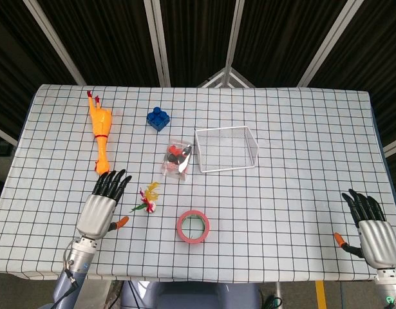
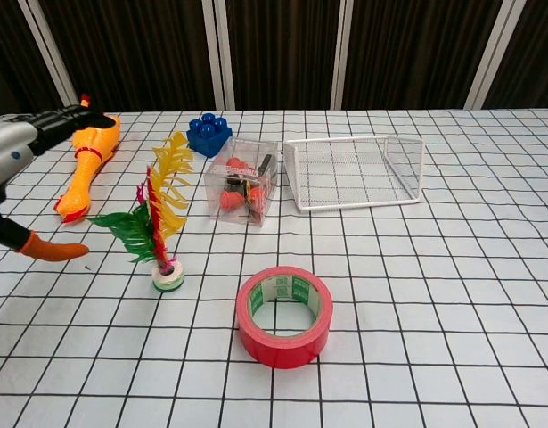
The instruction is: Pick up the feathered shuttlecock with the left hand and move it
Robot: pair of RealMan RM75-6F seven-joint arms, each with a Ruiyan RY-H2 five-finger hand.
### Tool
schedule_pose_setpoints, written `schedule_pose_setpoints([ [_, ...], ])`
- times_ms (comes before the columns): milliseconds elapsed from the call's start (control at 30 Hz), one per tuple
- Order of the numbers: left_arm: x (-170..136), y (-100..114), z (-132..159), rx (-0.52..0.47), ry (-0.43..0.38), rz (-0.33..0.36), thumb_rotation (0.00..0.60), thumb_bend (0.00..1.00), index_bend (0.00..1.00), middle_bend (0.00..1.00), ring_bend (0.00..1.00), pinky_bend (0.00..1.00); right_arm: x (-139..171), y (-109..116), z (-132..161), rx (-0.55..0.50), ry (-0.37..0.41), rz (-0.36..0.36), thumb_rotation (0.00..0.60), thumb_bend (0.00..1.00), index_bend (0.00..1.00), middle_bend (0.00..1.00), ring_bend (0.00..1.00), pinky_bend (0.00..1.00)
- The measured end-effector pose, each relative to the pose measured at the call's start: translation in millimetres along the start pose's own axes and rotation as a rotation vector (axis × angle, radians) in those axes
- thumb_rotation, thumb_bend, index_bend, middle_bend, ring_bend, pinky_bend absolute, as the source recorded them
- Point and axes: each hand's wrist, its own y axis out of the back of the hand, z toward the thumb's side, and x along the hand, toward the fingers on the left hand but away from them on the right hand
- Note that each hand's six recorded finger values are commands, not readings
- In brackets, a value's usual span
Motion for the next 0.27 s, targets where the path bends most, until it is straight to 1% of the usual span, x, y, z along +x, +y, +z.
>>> schedule_pose_setpoints([
  [133, -15.1, 15.3, -18.7, 0.009, 0.014, 0.019, 0.600, 0.16, 0.07, 0.00, 0.00, 0.00, 0.2, 0.1, 0.5, 0.005, 0.003, -0.002, 0.600, 0.34, 0.00, 0.00, 0.00, 0.00],
  [267, -43.0, 31.6, -52.6, 0.069, 0.043, 0.024, 0.600, 0.16, 0.04, 0.00, 0.00, 0.00, 0.0, -0.1, 1.1, 0.009, 0.005, -0.003, 0.600, 0.34, 0.00, 0.00, 0.00, 0.00],
])
